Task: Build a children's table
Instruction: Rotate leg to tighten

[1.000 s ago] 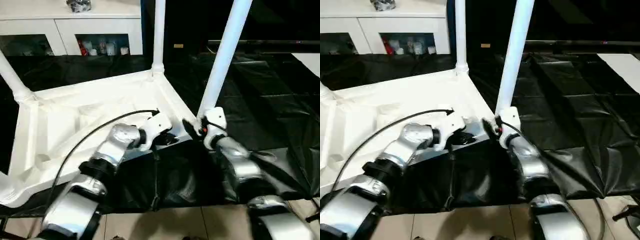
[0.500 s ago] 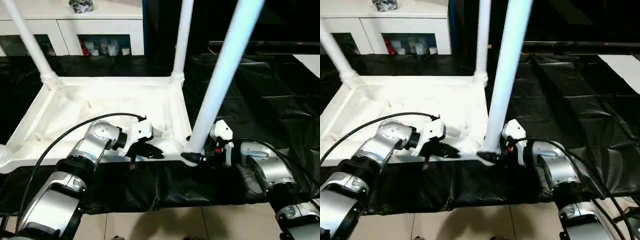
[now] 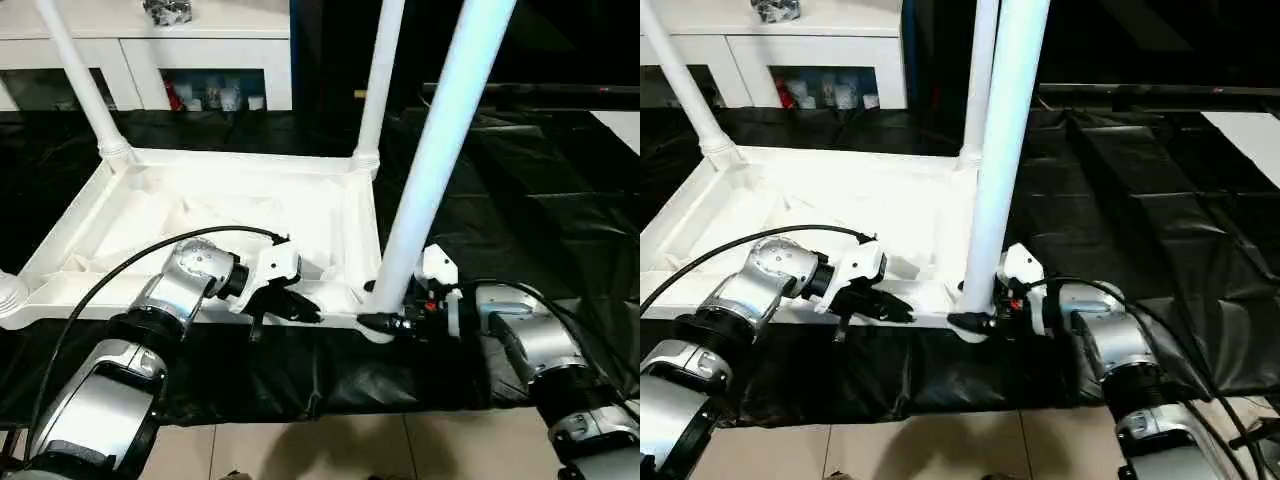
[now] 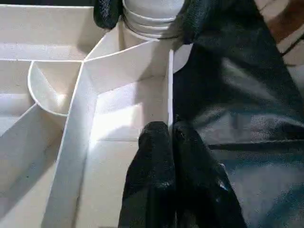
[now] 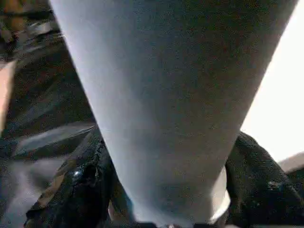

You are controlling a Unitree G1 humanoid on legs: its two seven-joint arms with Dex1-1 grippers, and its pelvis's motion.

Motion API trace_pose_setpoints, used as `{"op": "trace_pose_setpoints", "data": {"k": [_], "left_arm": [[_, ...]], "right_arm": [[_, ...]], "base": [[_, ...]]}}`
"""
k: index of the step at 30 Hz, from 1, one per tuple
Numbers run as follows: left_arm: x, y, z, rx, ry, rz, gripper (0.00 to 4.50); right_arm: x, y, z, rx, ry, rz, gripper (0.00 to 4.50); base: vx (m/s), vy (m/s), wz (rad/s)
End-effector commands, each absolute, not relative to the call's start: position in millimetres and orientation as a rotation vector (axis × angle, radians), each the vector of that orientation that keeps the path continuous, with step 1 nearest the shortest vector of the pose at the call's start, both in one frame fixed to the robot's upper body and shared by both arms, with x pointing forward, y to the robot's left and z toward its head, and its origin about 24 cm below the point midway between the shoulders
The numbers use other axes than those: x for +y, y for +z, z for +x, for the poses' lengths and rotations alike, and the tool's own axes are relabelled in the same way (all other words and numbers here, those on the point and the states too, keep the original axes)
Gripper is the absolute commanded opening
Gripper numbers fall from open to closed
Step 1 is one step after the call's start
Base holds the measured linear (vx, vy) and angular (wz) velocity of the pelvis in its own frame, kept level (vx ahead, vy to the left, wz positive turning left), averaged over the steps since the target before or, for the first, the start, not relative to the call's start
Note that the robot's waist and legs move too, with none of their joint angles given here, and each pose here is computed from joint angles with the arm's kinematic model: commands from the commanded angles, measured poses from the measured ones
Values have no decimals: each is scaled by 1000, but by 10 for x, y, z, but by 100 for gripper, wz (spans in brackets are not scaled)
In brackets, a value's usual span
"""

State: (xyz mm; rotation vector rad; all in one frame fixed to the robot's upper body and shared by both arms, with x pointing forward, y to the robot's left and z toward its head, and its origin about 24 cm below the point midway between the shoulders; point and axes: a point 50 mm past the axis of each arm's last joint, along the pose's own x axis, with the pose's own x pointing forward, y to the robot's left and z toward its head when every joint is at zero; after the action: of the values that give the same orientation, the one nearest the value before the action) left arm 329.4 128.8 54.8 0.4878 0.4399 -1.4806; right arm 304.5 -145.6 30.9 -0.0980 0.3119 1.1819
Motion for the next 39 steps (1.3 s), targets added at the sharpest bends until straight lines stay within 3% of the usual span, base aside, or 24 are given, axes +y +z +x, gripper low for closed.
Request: {"op": "trace_pose_setpoints", "data": {"k": [1,6,12,15,17,19,23,26,27,31,32,37,39], "left_arm": [[1091,580,3362,395,-1409,475,0],[810,545,3352,359,-1349,422,0],[440,533,3296,330,-1311,357,0],[368,531,3278,324,-1306,358,0],[383,532,3287,320,-1303,374,0],[426,535,3305,322,-1296,381,0],[575,559,3351,313,-1280,410,0],[705,567,3363,315,-1301,446,0],[753,573,3367,319,-1308,448,0],[842,588,3363,332,-1348,446,0],[896,600,3358,337,-1377,460,0],[1002,609,3344,365,-1445,484,0],[1054,608,3326,394,-1493,506,0]], "right_arm": [[-1385,198,3095,326,1037,-93,270],[-1394,92,3231,333,694,-20,270],[-1251,8,3315,362,455,-5,269],[-1181,24,3353,343,409,-3,269],[-1159,57,3374,315,404,-32,325],[-1154,83,3389,301,415,-18,339],[-1203,144,3407,273,463,-36,376],[-1247,201,3379,242,582,-35,376],[-1249,219,3333,236,691,-47,376],[-1244,222,3247,240,844,-54,376],[-1249,236,3165,240,963,-55,376],[-1279,253,3020,270,1172,-78,376],[-1292,256,2945,300,1272,-86,349]], "base": [[0,0,0],[0,0,0],[0,0,0],[0,0,0],[0,0,0],[0,0,0],[0,0,0],[0,0,0],[0,0,0],[0,0,0],[0,0,0],[0,0,0],[0,0,0]]}}
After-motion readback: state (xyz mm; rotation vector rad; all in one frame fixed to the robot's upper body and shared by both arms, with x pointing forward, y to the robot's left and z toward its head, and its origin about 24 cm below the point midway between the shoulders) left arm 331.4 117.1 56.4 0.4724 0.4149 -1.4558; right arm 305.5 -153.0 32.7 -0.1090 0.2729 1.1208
